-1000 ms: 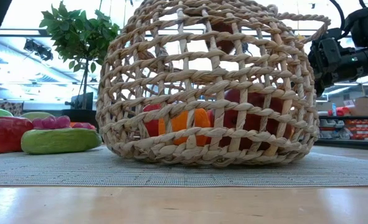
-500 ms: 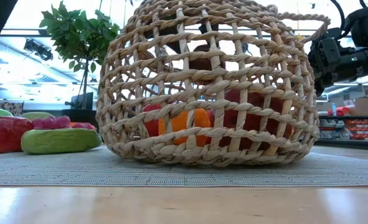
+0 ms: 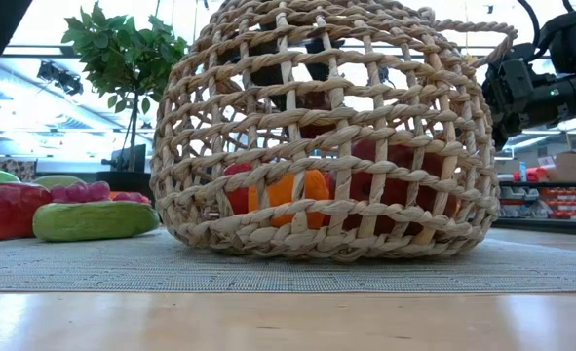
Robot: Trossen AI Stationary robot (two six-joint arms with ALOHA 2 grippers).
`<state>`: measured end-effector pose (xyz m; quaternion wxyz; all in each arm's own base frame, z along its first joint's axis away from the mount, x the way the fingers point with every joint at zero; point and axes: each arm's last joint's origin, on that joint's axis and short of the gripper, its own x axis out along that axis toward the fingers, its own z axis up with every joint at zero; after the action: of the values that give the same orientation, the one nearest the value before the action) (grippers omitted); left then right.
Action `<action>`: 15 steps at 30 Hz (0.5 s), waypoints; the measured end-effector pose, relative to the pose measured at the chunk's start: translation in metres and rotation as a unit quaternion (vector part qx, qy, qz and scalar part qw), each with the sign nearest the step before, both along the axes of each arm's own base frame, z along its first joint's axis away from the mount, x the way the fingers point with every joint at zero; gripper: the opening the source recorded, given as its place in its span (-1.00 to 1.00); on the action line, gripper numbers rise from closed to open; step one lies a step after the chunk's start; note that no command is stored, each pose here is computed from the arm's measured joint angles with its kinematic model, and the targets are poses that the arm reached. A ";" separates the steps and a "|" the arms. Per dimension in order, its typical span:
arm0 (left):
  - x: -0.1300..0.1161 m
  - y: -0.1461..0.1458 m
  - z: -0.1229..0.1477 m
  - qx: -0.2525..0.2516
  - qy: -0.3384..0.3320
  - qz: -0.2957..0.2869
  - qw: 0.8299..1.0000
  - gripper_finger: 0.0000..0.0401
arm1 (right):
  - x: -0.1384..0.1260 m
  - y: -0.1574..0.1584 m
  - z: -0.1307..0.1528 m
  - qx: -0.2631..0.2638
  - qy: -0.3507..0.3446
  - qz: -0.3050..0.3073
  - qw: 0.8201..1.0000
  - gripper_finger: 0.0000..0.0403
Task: Build produce basket
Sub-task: Put the dark red apple into the brown basket
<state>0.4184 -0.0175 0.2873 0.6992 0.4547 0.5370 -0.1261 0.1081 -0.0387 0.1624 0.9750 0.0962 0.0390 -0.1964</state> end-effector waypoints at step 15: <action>0.002 -0.001 0.006 -0.081 -0.082 0.177 0.977 0.77 | 0.000 0.000 0.000 0.000 0.000 0.000 1.000 0.95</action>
<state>0.4207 -0.0187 0.2935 0.7867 0.3029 0.5379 -0.0053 0.1081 -0.0387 0.1624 0.9750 0.0962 0.0390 -0.1964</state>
